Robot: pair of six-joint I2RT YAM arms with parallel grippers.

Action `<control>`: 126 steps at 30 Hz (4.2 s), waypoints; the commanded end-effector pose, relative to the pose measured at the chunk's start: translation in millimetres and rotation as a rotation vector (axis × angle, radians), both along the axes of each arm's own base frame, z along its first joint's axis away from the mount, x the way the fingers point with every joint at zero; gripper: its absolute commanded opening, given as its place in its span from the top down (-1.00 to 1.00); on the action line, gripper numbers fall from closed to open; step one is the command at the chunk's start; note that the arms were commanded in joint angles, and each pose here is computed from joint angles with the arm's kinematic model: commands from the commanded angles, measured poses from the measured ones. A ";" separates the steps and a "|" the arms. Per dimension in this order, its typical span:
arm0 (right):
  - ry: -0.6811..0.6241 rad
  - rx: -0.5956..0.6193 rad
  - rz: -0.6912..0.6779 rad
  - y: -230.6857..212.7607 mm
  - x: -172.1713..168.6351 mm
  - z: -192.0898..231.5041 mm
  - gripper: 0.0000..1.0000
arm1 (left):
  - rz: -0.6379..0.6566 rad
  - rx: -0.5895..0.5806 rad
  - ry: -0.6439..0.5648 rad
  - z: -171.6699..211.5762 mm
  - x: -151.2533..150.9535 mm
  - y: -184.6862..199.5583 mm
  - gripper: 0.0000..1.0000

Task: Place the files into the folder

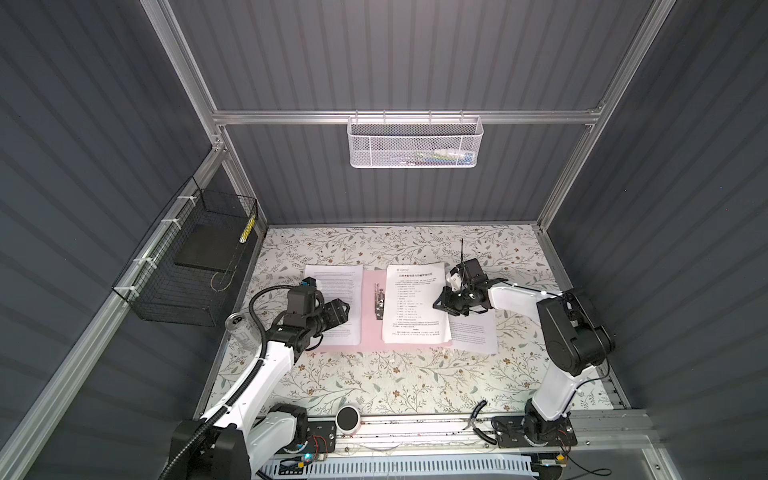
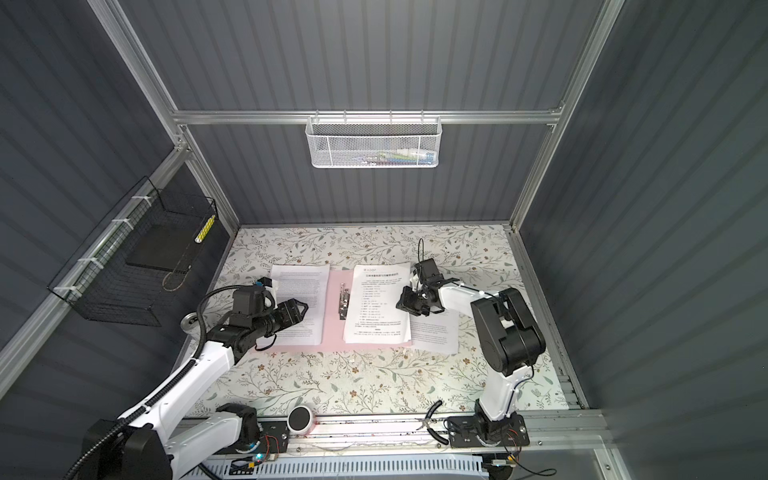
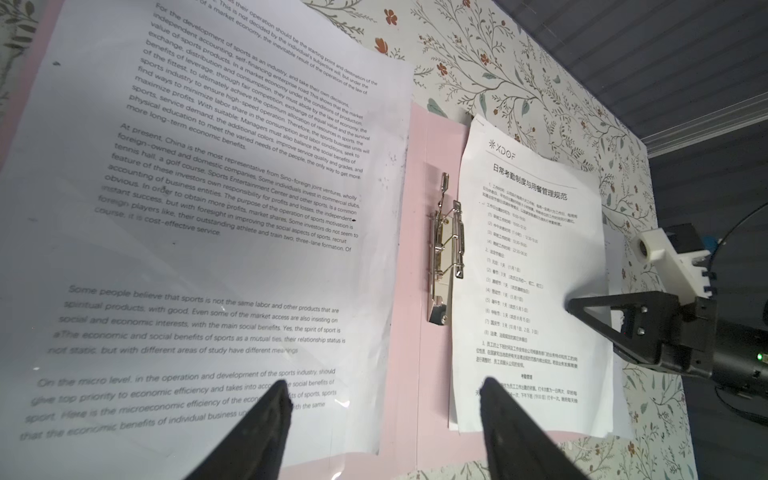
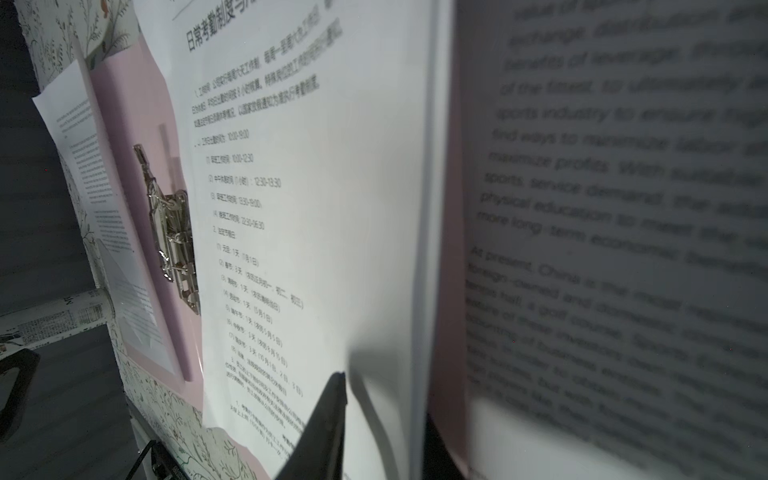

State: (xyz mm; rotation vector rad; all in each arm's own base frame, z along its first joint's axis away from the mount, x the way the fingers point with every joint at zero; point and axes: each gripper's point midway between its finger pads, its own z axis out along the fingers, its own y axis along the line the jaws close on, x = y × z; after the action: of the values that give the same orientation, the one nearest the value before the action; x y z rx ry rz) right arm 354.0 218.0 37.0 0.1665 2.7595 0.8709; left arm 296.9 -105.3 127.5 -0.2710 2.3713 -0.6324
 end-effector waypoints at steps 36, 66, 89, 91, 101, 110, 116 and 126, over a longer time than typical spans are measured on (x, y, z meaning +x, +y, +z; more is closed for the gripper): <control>-0.219 0.454 0.186 69.4 -5.7 160.7 1.00 | -0.017 0.007 0.008 -7.8 0.6 -2.2 -0.42; -0.297 0.347 0.292 89.9 -9.7 158.6 1.00 | -0.019 0.013 0.018 -12.8 -1.9 -1.4 -0.41; -0.156 0.170 0.193 23.7 10.8 53.3 1.00 | -0.020 0.018 0.021 -18.5 -0.3 -1.5 -0.40; -0.140 0.174 0.198 24.2 9.7 46.9 1.00 | -0.021 0.019 0.020 -17.8 0.2 -1.6 -0.40; -0.105 0.225 0.206 31.8 11.5 32.8 1.00 | -0.022 0.018 0.027 -20.4 1.0 -2.1 -0.40; -0.091 0.183 0.194 22.5 11.7 22.6 1.00 | -0.019 0.022 0.027 -19.9 2.1 -1.5 -0.39; -0.091 0.145 0.198 17.4 10.5 19.1 1.00 | -0.017 0.022 0.033 -22.1 2.9 -1.6 -0.39; -0.090 0.129 0.205 9.8 11.3 18.3 1.00 | -0.011 0.027 0.026 -18.5 2.9 -0.1 -0.39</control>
State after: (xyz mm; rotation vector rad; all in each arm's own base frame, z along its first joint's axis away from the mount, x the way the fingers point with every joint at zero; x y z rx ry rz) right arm 366.3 232.9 60.4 -0.1164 2.6484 1.1062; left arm 298.6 -105.7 104.1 -0.2796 2.4176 -0.6185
